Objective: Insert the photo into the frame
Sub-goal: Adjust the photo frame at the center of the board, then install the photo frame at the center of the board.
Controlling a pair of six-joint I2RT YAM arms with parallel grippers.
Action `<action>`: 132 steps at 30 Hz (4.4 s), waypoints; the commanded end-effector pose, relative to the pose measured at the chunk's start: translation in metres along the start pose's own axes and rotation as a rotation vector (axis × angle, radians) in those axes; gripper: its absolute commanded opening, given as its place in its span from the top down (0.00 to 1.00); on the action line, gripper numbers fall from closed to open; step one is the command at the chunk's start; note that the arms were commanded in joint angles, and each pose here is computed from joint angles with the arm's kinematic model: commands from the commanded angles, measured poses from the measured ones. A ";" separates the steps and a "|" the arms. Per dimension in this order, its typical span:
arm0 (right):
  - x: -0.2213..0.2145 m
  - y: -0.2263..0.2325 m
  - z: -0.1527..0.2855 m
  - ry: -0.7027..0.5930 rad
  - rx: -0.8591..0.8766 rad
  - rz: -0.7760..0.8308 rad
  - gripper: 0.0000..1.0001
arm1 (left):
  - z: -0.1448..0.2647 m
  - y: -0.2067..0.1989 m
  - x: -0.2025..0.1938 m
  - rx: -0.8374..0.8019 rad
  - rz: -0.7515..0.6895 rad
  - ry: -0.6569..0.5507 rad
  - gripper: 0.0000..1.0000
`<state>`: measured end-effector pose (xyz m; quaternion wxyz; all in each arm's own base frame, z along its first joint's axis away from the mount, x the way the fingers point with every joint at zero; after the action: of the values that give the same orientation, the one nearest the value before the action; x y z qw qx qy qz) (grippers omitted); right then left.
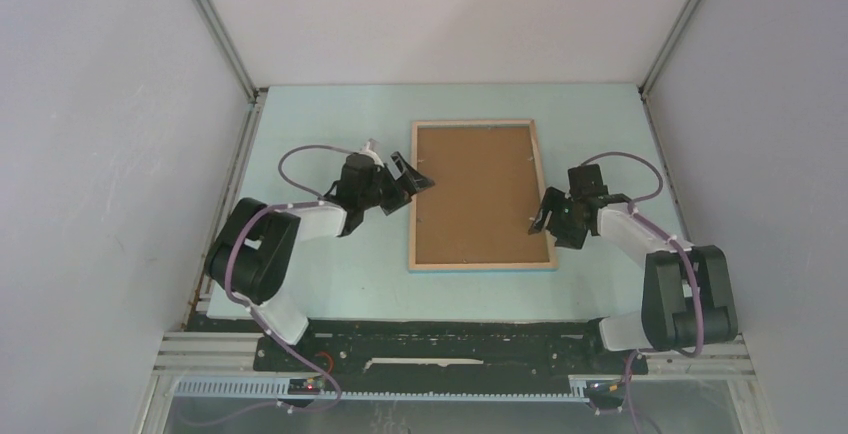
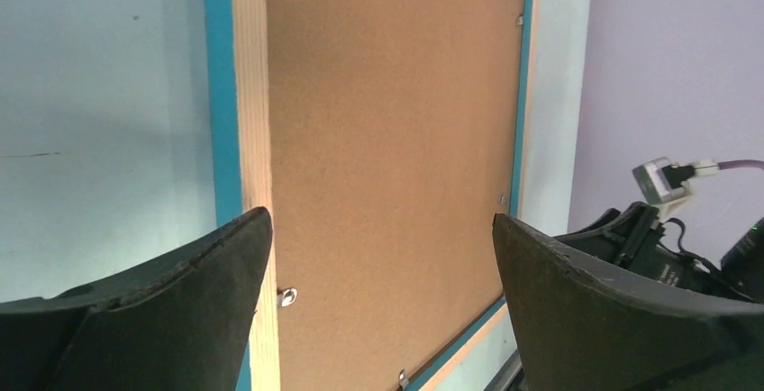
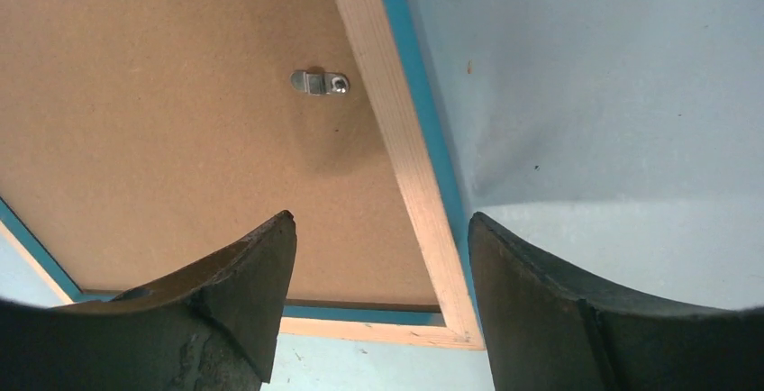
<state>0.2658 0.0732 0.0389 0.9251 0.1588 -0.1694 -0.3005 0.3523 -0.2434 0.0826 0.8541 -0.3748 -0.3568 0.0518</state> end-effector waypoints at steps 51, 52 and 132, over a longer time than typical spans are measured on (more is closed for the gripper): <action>0.041 0.012 -0.021 -0.096 -0.102 0.169 0.34 | 0.032 0.014 -0.007 0.030 0.006 -0.073 0.01; 0.041 0.013 -0.023 -0.089 -0.092 0.166 0.34 | 0.032 0.014 -0.007 0.030 0.006 -0.074 0.01; 0.002 0.050 0.041 -0.256 0.033 0.255 0.19 | 0.070 -0.020 0.006 -0.124 -0.139 -0.292 0.00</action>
<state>0.2878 0.0898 0.1023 0.9032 0.1647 -0.3059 -0.2520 0.3082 -0.2164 0.1082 0.8043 -0.3890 -0.4471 0.0425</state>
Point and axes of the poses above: each gripper's point midway between its finger pads, its own z axis back along the fingers, its own y axis along the line the jaws close on, x = y × z, the point moved 1 cm from there along z, back along the fingers, and after that the axes turned 14 degrees about -z, right-handed, at the moved point
